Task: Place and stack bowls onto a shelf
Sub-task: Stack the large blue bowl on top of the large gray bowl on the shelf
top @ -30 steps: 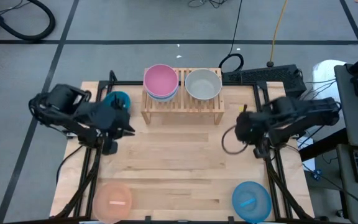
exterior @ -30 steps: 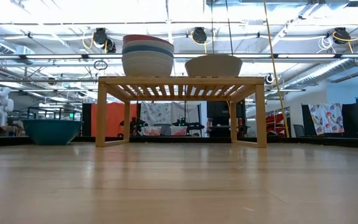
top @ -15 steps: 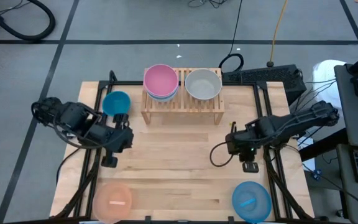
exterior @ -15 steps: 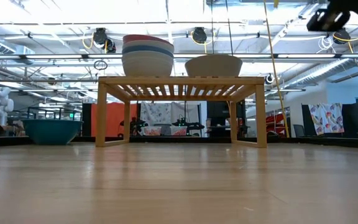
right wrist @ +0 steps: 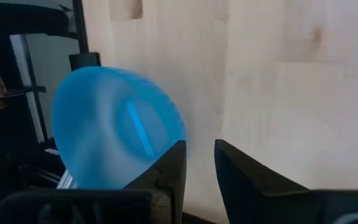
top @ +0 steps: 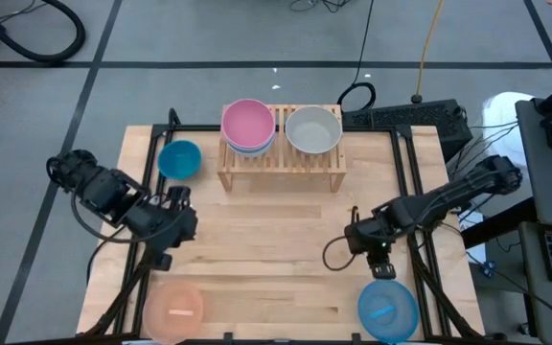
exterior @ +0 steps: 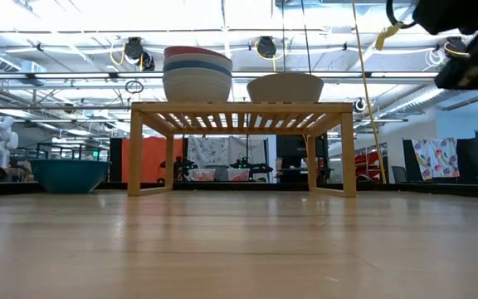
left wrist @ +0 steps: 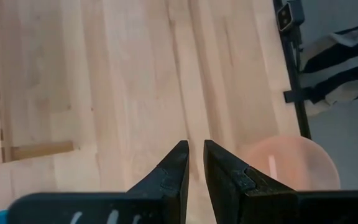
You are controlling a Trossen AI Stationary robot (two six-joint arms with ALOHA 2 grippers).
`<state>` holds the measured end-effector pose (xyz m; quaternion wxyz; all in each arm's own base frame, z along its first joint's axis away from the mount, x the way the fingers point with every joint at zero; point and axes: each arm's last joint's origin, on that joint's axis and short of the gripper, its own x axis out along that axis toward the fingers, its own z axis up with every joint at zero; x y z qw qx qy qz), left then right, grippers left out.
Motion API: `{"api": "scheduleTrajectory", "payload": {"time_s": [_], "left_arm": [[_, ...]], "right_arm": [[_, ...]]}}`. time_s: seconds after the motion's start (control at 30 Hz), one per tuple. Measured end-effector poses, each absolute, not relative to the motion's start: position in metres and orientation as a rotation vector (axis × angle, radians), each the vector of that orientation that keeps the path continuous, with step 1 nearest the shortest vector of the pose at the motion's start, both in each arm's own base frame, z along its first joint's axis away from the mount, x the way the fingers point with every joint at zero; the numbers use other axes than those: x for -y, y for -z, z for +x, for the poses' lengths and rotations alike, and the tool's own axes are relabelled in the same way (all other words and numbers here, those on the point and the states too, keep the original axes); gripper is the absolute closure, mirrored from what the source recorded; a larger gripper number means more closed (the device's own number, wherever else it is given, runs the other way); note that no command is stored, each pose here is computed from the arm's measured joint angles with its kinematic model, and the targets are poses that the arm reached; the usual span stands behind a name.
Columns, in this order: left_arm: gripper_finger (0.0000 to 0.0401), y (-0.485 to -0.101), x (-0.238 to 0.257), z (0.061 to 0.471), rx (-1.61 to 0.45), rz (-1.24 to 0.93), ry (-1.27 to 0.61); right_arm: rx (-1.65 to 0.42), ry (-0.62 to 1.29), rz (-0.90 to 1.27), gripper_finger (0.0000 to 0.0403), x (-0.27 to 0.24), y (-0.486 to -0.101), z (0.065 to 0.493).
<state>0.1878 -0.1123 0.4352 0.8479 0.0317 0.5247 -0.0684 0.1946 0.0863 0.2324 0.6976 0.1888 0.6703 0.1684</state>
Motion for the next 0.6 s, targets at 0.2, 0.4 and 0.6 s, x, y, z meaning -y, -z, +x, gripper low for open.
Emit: {"api": "scheduleTrajectory", "payload": {"time_s": [0.2, 0.4, 0.6], "left_arm": [[0.0345, -0.435, 0.117, 0.185, -1.107, 0.055, 0.150], [0.0345, -0.435, 0.118, 0.184, -1.107, 0.058, 0.155], [0.0345, -0.435, 0.118, 0.184, -1.107, 0.057, 0.154]], "right_arm": [[-1.481, -0.431, 0.391, 0.0324, -0.101, -0.219, 0.189], [-1.534, -0.427, 0.366, 0.0325, -0.110, -0.206, 0.178], [-1.508, -0.443, 0.383, 0.0325, -0.117, -0.198, 0.176]]}}
